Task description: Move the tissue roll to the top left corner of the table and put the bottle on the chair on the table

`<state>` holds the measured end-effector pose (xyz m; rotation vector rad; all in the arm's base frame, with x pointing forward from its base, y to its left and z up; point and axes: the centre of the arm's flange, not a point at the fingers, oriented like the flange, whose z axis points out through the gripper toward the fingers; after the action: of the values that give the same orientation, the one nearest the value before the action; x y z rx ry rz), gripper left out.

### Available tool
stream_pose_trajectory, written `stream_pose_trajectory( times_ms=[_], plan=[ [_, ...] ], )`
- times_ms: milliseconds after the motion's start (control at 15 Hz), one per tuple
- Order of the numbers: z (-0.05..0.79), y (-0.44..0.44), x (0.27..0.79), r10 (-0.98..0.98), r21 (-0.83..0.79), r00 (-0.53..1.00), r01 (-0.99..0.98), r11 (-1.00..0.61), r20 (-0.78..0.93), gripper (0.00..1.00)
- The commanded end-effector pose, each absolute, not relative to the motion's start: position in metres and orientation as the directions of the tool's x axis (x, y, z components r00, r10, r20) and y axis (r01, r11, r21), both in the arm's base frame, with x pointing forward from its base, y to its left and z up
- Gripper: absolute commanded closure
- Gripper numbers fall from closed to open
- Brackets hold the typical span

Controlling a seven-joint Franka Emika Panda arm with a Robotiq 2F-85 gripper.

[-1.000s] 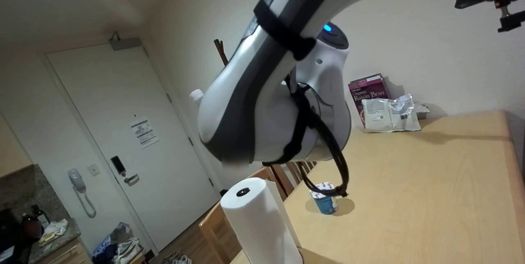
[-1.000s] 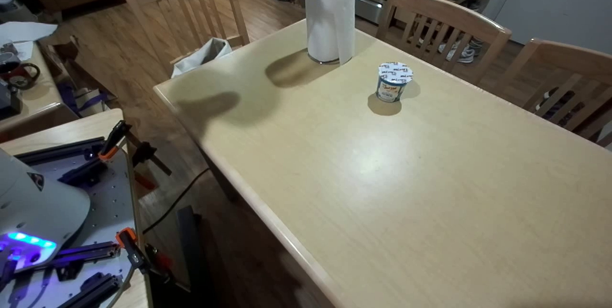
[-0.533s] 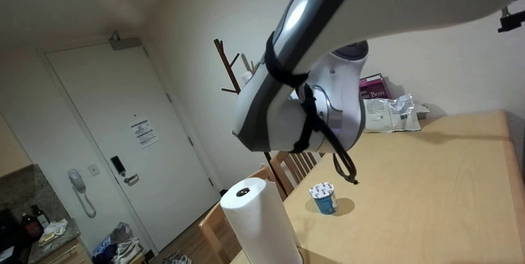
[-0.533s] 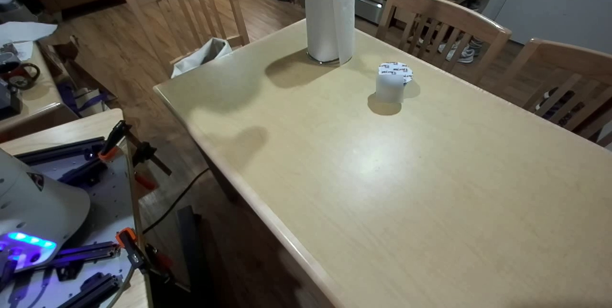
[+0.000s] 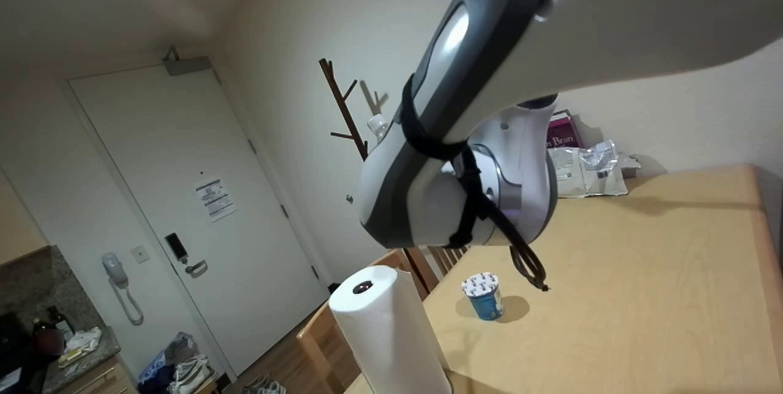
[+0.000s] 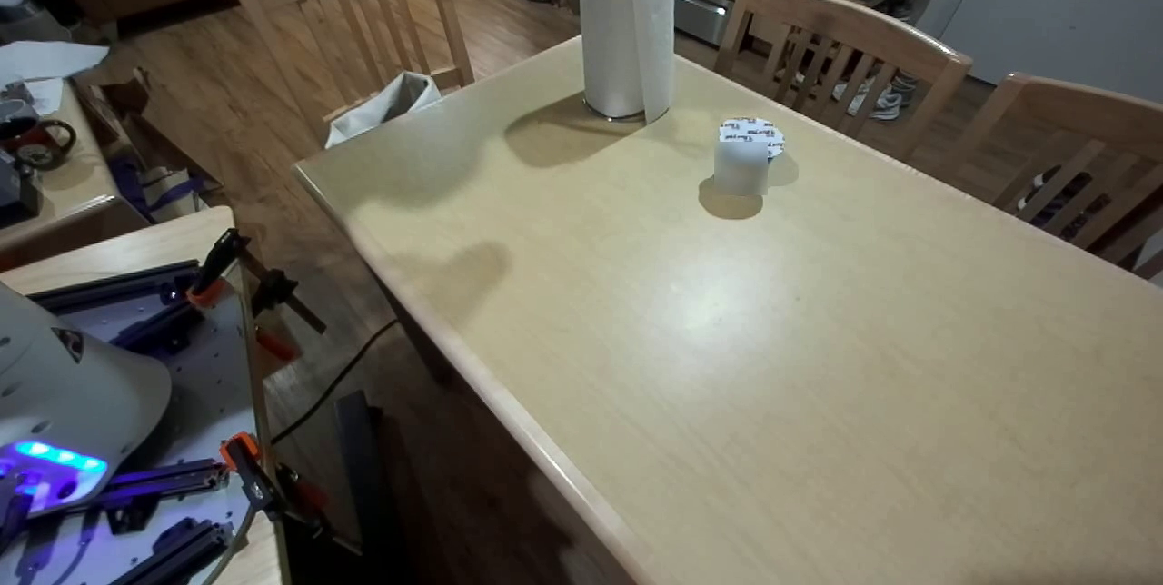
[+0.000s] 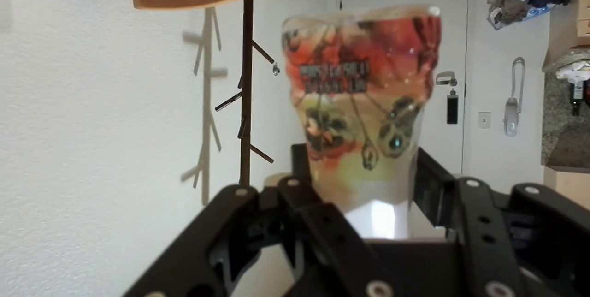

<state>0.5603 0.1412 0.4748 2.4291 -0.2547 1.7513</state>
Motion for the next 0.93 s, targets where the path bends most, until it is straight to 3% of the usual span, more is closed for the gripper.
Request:
stream_pose_trajectory(
  times_ms=[0, 267, 333, 467, 533, 867],
  plan=[
    [0.445, 0.124, 0.562, -0.028, 0.080, 0.320, -0.318, -0.945, 0.947, 0.71],
    [0.433, 0.107, 0.558, -0.022, 0.097, 0.349, -0.320, -0.943, 0.937, 0.71],
    [0.427, 0.104, 0.558, -0.015, 0.110, 0.355, -0.329, -0.938, 0.935, 0.46],
    [0.427, 0.106, 0.558, -0.011, 0.112, 0.354, -0.326, -0.939, 0.935, 0.46],
    [0.430, 0.109, 0.558, 0.034, 0.147, 0.326, -0.329, -0.933, 0.945, 0.71],
    [0.414, 0.151, 0.531, 0.182, 0.244, 0.265, -0.224, -0.944, 0.947, 0.71]
  ],
)
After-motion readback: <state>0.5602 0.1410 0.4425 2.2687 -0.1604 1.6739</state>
